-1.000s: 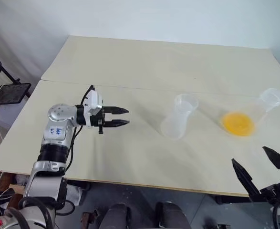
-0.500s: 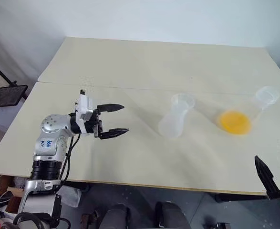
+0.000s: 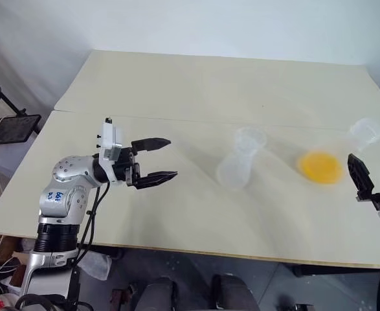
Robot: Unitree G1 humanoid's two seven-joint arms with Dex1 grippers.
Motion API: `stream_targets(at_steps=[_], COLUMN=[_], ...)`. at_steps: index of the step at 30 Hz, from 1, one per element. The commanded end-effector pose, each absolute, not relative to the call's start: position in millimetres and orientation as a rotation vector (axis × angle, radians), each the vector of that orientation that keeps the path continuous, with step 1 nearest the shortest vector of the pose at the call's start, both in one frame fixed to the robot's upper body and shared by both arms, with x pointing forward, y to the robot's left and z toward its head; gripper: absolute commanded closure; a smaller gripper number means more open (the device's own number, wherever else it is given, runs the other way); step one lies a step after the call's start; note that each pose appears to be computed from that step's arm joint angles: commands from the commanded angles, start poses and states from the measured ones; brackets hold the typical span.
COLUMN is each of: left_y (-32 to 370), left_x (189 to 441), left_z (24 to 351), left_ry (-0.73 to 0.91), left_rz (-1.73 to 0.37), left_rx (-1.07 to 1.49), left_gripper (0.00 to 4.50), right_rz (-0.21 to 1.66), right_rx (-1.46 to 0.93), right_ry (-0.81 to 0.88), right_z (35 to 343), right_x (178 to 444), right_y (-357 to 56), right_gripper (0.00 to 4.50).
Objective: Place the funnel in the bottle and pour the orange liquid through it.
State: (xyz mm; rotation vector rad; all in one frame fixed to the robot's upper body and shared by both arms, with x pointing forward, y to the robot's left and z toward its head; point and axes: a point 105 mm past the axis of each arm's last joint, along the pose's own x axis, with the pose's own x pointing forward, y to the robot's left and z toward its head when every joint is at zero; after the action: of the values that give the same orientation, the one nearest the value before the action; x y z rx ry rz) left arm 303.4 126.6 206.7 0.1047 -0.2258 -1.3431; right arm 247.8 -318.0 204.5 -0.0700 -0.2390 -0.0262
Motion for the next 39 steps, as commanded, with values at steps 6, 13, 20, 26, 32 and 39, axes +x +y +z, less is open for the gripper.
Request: stream_targets(at_steps=[6,13,20,26,32,39], left_y=[120,116,116,117,115,114], left_x=[295,293,290,290,288,287], left_z=[223,224,223,223,221,220], left_ry=[-0.297,-0.297,-0.289,-0.287,-0.285,-0.279], left_rz=[-1.363,-1.381,-1.385,-1.379,-1.378,-1.380], left_rx=[0.105,0.103,0.100,0.103,0.096,0.095], left_gripper=[0.02,0.02,0.02,0.02,0.02,0.02], right_rz=[-0.085,-0.108,-0.057,-0.038,-0.015,-0.037], right_rx=[-0.046,-0.021,-0.018,-0.031,-0.038,-0.034], right_ry=[-0.229,-0.232,-0.246,-0.253,-0.270,-0.273], right_z=[202,199,202,207,213,213], right_x=[268,286,304,318,331,336], right_y=[-328,-335,-328,-328,-328,-333], right_gripper=[0.00,0.00,0.00,0.00,0.00,0.00])
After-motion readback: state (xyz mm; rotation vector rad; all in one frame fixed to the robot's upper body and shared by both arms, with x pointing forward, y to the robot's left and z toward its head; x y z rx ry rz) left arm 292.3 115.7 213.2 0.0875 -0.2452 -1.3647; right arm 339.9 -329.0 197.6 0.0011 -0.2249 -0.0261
